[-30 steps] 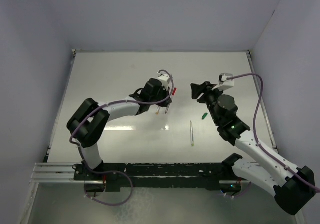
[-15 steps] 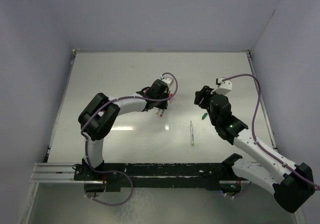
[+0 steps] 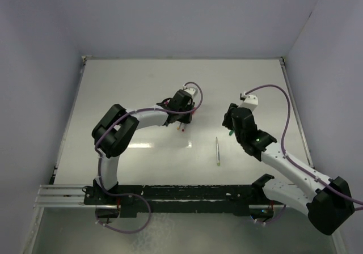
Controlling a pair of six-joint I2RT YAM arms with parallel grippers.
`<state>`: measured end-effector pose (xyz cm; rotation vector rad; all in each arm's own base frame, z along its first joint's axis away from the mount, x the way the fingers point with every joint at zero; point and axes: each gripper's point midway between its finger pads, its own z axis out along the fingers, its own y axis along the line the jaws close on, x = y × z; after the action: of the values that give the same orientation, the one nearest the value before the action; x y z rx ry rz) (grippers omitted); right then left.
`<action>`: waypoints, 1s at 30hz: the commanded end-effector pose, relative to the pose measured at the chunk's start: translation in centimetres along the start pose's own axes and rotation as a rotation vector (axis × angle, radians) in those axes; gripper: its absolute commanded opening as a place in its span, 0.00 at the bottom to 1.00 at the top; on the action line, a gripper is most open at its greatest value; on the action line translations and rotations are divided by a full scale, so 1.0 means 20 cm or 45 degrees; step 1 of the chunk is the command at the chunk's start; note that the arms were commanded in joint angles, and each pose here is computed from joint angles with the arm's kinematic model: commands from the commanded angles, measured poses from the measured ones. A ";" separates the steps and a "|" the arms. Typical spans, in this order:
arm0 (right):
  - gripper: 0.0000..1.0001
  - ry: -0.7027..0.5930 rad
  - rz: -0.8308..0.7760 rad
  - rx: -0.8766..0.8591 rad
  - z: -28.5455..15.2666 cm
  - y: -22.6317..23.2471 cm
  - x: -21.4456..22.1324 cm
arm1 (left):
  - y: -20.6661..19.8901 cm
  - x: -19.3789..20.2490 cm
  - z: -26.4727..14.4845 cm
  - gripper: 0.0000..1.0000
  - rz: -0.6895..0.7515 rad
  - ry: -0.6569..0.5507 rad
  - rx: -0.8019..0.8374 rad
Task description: Insert the pens into the pen caps
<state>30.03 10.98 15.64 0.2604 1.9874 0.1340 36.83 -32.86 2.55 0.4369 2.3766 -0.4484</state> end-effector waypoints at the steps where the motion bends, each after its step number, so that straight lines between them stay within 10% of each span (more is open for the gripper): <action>1: 0.42 0.107 -0.071 -0.044 0.00 0.03 0.08 | -0.04 -0.13 -0.05 0.30 -0.010 -0.078 0.017; 30: 0.36 0.634 -0.276 -0.091 0.02 0.05 0.66 | -0.18 -0.35 -0.48 0.35 -0.062 -0.315 0.219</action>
<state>25.46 15.01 3.82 -0.0593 2.4721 0.1465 34.91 -32.58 11.96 0.3973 2.1993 -0.6203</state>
